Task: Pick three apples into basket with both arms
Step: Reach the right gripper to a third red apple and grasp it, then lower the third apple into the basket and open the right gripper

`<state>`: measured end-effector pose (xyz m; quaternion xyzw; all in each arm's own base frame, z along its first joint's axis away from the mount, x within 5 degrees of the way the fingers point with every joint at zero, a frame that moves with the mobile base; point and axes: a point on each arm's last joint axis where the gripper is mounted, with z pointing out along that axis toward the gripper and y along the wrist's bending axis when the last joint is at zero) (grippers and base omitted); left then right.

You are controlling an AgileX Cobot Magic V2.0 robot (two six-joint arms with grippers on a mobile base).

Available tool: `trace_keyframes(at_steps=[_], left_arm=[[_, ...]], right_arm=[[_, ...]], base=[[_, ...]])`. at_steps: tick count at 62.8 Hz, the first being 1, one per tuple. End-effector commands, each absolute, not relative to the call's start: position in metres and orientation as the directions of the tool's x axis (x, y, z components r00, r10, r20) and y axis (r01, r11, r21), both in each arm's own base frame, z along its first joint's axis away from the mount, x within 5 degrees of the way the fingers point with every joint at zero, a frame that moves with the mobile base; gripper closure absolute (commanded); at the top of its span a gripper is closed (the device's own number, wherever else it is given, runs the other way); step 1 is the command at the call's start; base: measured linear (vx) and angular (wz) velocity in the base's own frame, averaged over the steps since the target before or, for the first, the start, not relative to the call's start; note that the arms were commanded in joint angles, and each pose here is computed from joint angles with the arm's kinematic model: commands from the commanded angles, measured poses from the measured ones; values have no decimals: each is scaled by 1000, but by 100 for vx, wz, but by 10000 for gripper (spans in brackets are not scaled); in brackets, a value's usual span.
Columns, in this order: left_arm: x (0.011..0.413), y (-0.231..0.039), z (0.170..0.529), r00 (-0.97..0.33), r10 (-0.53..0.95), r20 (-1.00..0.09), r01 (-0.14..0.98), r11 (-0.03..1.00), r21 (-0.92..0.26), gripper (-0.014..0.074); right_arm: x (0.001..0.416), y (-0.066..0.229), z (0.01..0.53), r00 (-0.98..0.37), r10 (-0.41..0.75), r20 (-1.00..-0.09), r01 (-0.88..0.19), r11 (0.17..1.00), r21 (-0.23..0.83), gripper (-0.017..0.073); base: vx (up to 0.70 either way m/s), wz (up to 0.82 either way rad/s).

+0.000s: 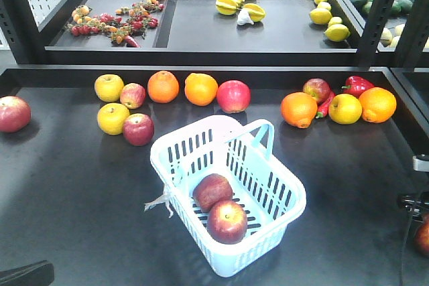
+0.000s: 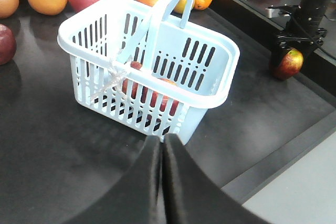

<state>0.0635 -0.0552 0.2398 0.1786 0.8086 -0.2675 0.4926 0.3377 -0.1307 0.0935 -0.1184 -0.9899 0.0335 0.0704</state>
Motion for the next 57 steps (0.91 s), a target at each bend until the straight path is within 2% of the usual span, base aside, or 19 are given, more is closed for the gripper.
trace_keyframes(at_steps=[1, 8, 12, 19, 26, 33, 44, 49, 57], left_arm=[[67, -56, 254, -400, -44, -915, 548, 789, -278, 600], [67, -56, 253, -401, -44, -915, 548, 789, -278, 600], [67, -56, 252, -399, -46, -916, 546, 791, -278, 600], [68, -55, 251, -393, -52, -918, 542, 794, -277, 600], [68, -55, 251, -394, -55, -917, 541, 793, -280, 600], [68, -55, 251, -394, -55, -917, 541, 793, -280, 600], [68, -55, 251, -394, -55, -917, 541, 793, -280, 600], [68, -55, 251, -394, -55, -917, 541, 793, -280, 600], [68, -55, 251, -394, -55, -917, 541, 793, -280, 600]], right_arm=[[343, -135, 117, -969, 241, 61, 235, 968, -92, 41], [343, -133, 121, -970, 238, 53, 234, 969, -79, 182], [344, -130, 130, -973, 229, 27, 228, 973, -45, 293], [346, -119, 158, -978, 201, -63, 197, 978, 62, 451], [345, -103, 203, -962, 173, -211, 134, 973, 190, 567], [335, -83, 249, -933, 142, -332, 28, 946, 324, 568], [313, -51, 302, -896, 124, -426, -121, 855, 504, 564], [306, -33, 318, -883, 88, -461, -192, 828, 526, 564], [305, 10, 327, -863, -19, -505, -312, 805, 504, 564]], base=[[0, 0], [0, 0], [0, 0], [0, 0], [0, 0], [0, 0], [0, 0], [0, 0], [0, 0]])
